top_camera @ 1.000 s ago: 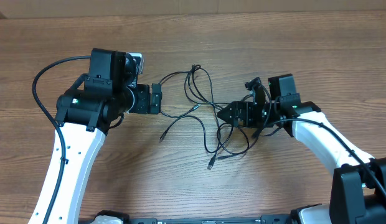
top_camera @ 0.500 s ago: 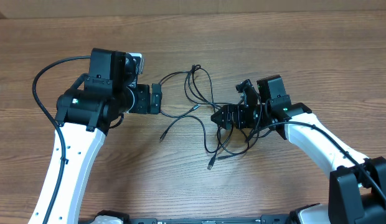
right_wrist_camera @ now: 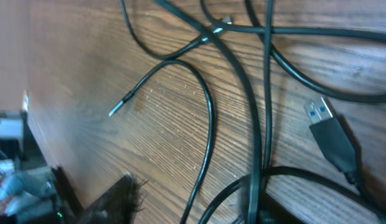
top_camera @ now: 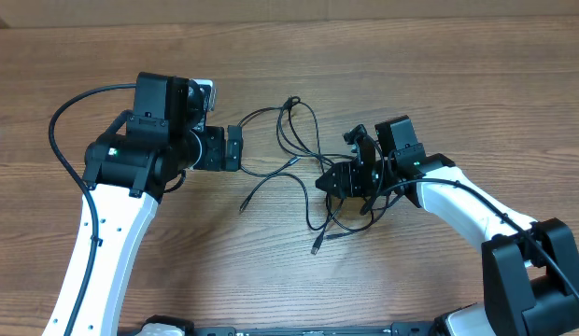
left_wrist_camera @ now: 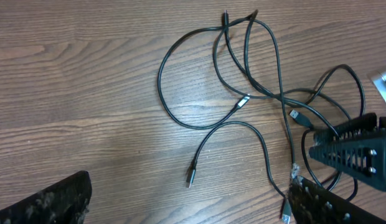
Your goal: Untangle cables
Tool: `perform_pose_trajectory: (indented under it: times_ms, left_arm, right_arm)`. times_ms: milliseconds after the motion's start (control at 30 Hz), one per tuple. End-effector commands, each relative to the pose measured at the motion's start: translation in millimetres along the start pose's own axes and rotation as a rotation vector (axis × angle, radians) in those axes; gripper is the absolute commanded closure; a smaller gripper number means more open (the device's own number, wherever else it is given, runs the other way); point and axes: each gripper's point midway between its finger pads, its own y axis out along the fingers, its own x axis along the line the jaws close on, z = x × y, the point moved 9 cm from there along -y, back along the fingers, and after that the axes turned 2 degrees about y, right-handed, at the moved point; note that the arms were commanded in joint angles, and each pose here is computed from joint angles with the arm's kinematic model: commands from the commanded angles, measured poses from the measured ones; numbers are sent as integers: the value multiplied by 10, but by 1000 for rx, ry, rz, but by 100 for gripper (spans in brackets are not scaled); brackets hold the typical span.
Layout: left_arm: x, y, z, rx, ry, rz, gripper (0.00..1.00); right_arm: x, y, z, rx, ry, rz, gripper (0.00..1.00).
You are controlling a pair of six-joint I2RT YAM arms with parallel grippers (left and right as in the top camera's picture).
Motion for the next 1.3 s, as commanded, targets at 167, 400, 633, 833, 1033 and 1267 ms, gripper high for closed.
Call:
perform_pose_trajectory:
  times_ms: [167,400,633,833,1033,1267]
  left_arm:
    - [18,-25,-49,-15,-9,-15,0]
    - [19,-24,-48,-14,-9,-15,1]
    - [19,-24,-48,-14,-9,-15,0]
    - [19,-24,-48,-14,-9,-15,0]
    - [19,-24,-48,-14,-9,-15,0]
    - [18,-25,-49,-15,-9,-15,0]
  right_arm:
    - [101,58,74,46,-14,-31,77]
    - [276,170,138,76,-85,-68,96]
    - [373,129,97,77,-83,-125,96]
    - [785,-228,-226,4,-145,-180,96]
    - [1357,-872,-596,-155,-263,-103,96]
    - [2008,-1770,-814,-400,-381,0,96]
